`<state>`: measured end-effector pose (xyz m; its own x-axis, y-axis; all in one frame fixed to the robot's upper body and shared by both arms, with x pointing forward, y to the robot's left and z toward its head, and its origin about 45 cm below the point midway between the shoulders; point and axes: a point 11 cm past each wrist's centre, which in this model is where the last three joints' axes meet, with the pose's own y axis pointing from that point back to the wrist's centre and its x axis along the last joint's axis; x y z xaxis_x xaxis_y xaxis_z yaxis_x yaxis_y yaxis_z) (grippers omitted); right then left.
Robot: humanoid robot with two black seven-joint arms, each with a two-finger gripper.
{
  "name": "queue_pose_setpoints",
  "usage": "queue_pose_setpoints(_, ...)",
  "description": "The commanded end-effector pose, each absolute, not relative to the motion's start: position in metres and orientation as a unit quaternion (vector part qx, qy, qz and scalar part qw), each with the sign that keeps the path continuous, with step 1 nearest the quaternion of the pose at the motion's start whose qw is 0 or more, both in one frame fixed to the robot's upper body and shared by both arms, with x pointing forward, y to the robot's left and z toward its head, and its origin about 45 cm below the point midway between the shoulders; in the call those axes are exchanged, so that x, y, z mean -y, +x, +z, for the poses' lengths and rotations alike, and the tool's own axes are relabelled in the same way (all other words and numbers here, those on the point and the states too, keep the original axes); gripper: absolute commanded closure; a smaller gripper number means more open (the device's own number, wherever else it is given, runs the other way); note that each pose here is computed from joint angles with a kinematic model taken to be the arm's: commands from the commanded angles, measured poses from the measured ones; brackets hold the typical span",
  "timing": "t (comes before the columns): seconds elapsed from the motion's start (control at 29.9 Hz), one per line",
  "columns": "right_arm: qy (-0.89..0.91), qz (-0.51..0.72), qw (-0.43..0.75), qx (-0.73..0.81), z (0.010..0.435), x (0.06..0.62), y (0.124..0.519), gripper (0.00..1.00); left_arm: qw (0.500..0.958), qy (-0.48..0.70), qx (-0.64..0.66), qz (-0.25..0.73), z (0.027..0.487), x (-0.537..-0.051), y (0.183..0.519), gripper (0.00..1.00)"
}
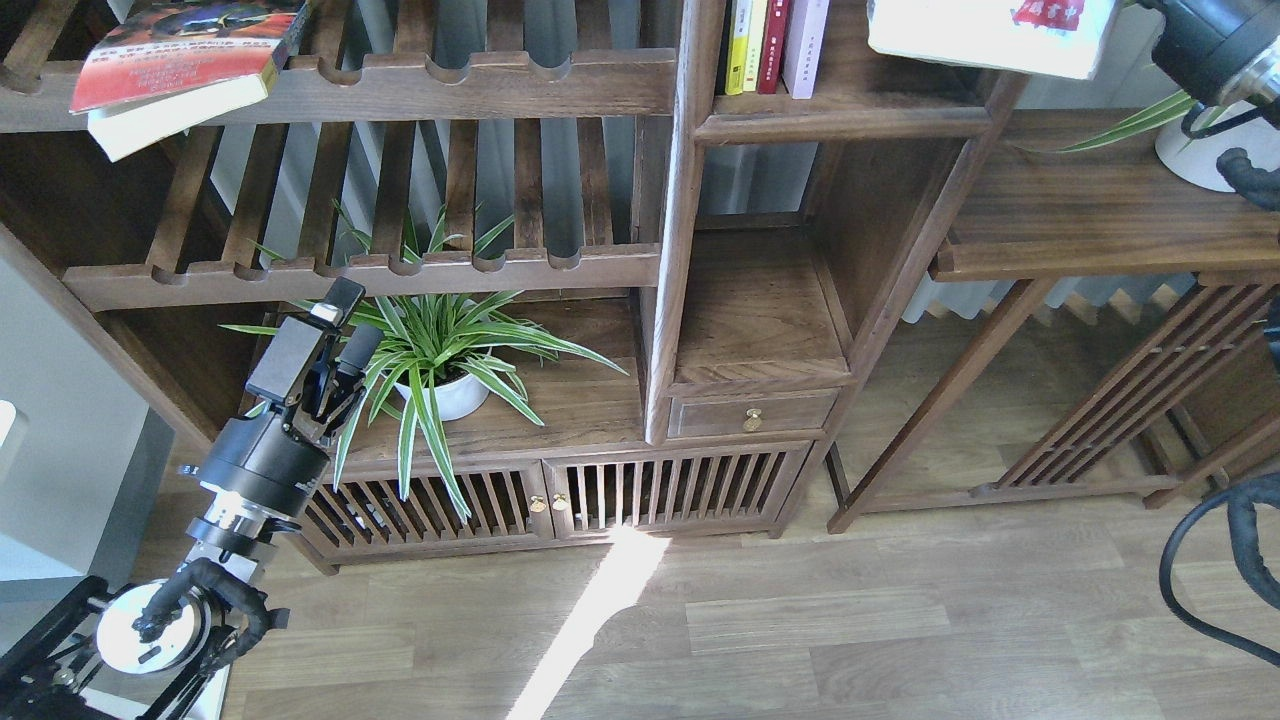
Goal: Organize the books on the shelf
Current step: 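Set the white book onto the upper shelf near the plant with the right gripper, then release the book and lower the right gripper away from it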
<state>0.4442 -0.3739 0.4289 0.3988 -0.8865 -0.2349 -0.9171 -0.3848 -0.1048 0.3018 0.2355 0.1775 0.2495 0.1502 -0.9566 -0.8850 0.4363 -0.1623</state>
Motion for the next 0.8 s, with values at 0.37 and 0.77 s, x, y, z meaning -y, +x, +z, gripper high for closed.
queue_pose_setpoints(0.37, -0.817, 0.059, 0.077, -0.568, 0.431, 0.348, 0.462, 1.00, 0.693, -0.377, -0.488, 0.374, 0.176, -0.235, 0.301, 0.06)
queue_pose_setpoints(0.77, -0.806, 0.042, 0.073, -0.586, 0.437, 0.344, 0.473, 1.00, 0.694, -0.376, -0.488, 0.372, 0.176, -0.234, 0.301, 0.06)
